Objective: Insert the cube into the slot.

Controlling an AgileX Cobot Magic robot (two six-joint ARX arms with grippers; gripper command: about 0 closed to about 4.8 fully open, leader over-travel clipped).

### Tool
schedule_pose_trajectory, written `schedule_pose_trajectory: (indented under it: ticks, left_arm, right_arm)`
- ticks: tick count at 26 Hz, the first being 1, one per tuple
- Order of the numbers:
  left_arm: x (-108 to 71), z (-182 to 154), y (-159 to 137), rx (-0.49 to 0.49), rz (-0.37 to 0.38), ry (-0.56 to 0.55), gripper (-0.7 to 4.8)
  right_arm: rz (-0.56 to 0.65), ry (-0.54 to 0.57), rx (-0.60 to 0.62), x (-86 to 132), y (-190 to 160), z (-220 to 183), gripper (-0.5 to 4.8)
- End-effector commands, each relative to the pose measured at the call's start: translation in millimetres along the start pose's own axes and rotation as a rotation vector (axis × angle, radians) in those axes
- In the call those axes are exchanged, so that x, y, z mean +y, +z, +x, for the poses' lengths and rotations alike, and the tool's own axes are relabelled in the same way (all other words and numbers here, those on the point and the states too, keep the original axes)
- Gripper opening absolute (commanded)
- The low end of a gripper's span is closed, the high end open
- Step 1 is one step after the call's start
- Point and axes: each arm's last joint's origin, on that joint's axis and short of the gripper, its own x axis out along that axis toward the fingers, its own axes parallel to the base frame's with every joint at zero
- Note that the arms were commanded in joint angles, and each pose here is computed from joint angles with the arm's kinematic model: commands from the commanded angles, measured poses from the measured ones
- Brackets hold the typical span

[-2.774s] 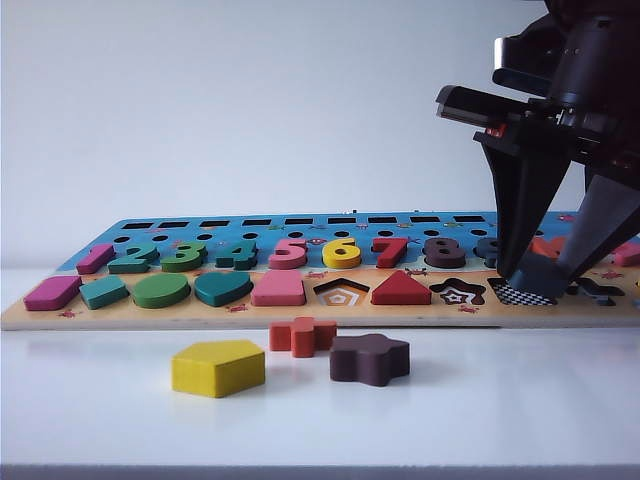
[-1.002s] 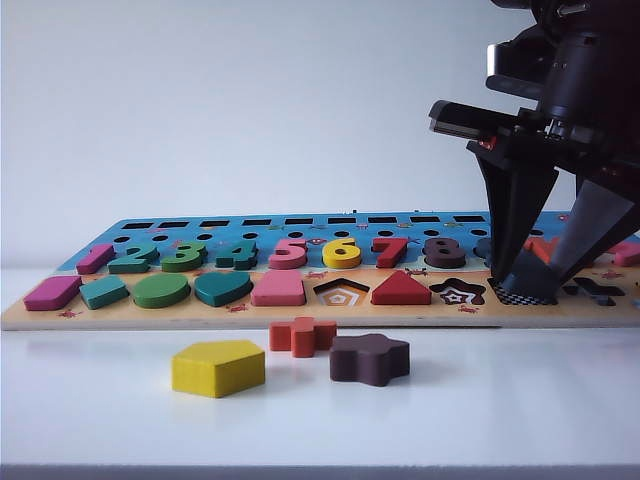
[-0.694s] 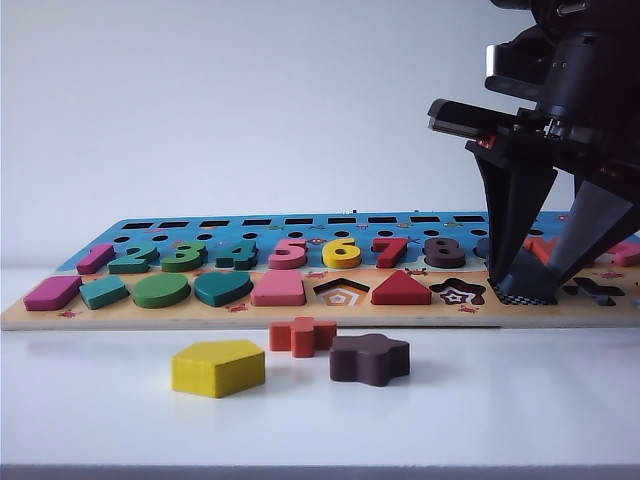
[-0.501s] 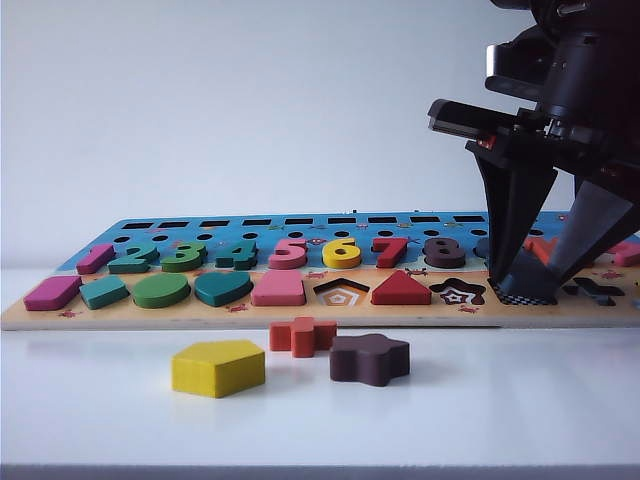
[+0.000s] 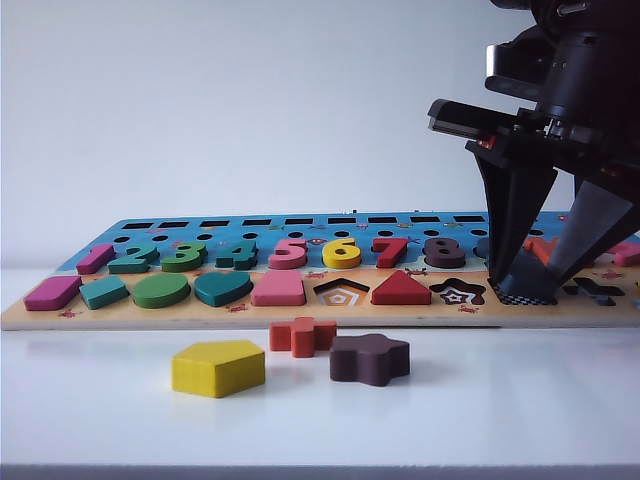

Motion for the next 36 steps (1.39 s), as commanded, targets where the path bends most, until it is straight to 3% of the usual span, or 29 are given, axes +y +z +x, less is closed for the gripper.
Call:
schedule_pose_trajectory:
  ticks: [1,16,26,36]
  left_arm:
    - [-0.4,-0.4,2.1,-0.013,0.019,-0.007,0.1]
    - [-0.4,-0.4,2.1,-0.013,0.019,-0.007,0.1]
    - [-0.4,-0.4,2.1,-0.013,0.019,-0.007,0.1]
    - [-0.4,-0.4,2.1,-0.013,0.019,-0.007,0.1]
  right_arm:
    - [-0.002,0.008,-0.014,1.1,1.5,-0.2,1.34]
    - [-0.002,-0.002,-0.003,1.4,2.2,5.1,1.9]
    - [0.006,-0.013,-0.011,-1.7,3.8,4.3,2.71]
    - [0.004,-0.018,-0.01,-3.3,4.1,3.6,2.84]
